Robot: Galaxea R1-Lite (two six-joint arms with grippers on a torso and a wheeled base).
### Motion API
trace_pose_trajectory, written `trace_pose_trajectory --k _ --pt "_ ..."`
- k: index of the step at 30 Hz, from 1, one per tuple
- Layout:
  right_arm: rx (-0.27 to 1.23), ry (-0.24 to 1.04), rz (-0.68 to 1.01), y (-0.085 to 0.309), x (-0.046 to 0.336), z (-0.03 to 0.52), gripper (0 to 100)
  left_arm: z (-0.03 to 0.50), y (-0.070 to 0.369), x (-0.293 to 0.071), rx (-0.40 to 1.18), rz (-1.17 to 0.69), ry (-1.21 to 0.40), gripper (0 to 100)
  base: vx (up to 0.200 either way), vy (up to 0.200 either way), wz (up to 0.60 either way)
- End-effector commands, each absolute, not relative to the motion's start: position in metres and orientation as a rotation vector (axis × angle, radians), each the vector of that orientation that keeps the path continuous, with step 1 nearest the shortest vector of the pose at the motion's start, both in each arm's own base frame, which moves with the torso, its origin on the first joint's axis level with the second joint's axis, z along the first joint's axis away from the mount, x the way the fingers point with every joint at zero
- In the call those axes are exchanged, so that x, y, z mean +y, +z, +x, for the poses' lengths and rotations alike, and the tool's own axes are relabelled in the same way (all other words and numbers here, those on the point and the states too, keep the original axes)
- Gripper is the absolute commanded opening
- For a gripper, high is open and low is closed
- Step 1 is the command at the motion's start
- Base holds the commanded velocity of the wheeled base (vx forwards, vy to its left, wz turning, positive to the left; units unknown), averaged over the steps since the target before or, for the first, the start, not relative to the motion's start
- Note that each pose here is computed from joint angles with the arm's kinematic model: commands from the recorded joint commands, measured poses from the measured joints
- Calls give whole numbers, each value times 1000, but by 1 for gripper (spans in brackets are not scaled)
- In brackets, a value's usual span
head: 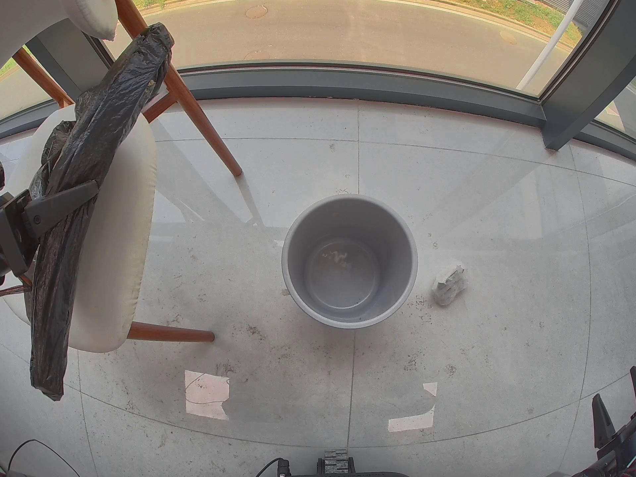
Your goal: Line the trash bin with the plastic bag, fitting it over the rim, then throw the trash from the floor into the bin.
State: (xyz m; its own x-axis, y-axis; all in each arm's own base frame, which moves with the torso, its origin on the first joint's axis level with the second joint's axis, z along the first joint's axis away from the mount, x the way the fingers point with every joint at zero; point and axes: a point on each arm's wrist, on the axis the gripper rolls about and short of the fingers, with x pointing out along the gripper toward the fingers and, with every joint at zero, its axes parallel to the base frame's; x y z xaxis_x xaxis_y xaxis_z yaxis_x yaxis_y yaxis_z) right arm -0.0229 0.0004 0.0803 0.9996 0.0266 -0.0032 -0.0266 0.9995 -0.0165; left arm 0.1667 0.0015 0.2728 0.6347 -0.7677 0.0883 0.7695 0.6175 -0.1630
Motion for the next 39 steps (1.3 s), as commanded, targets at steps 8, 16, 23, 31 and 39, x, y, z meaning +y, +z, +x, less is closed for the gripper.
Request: trace_pose_trajectory --k 8,16,23,31,39 --pt "9 28 -17 75 0 -22 100 182 264 -54 49 -292 -1032 0 0 0 0" --pt "9 28 -17 75 0 -22 100 167 249 -86 115 -326 -1100 0 0 0 0" --pt "9 28 -17 75 0 -22 100 170 235 -102 179 -332 -1109 0 0 0 0" --pt "9 28 -17 75 0 -22 100 179 215 -125 218 -311 -1041 0 0 0 0" --pt "9 28 -17 75 0 -22 100 169 209 -126 102 -318 -1008 0 0 0 0"
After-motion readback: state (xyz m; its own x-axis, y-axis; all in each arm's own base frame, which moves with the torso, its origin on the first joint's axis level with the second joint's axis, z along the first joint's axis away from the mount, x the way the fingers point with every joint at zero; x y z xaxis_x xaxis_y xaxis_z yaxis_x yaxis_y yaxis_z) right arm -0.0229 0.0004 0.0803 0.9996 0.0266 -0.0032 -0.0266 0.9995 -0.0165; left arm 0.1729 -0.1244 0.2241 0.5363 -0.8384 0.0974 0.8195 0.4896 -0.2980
